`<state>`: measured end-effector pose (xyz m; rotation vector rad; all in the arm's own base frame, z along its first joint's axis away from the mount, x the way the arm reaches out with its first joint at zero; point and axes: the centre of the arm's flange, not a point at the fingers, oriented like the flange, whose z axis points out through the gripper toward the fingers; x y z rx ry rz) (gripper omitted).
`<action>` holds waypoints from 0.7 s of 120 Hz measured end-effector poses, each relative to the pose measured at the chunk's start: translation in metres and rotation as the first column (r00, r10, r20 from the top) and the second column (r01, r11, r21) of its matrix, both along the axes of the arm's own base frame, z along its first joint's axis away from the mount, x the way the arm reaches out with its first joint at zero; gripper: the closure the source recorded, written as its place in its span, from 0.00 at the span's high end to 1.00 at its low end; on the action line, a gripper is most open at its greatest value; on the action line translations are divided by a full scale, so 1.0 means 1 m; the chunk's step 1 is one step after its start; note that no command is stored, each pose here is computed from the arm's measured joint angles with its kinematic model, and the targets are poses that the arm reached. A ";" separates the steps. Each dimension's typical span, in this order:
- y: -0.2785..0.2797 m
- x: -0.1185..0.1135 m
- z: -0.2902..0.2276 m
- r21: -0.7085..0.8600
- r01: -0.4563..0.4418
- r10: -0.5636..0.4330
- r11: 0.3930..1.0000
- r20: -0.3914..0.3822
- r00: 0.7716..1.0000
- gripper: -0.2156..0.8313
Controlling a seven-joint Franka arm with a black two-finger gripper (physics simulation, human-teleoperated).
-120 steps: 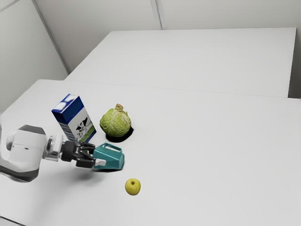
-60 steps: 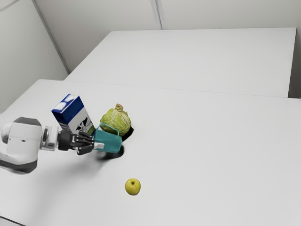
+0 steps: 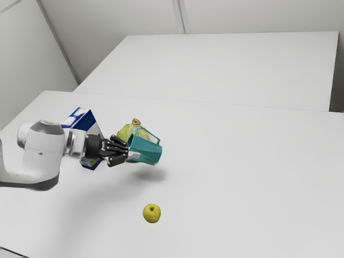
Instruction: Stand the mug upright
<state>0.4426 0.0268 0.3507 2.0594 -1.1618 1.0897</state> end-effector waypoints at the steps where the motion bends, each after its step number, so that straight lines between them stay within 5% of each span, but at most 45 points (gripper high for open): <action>1: -0.002 0.002 0.002 0.007 0.005 -0.005 1.000 -0.001 1.000 0.04; 18: -0.010 0.029 0.044 0.256 0.111 -0.092 0.960 -0.084 0.992 0.04; 43: -0.031 0.057 0.072 0.616 0.221 -0.052 0.756 -0.280 0.959 0.04; 65: -0.056 0.063 0.062 0.693 0.140 0.144 0.707 -0.335 0.931 0.04; 84: -0.076 0.062 0.055 0.704 0.038 0.303 0.709 -0.352 0.886 0.04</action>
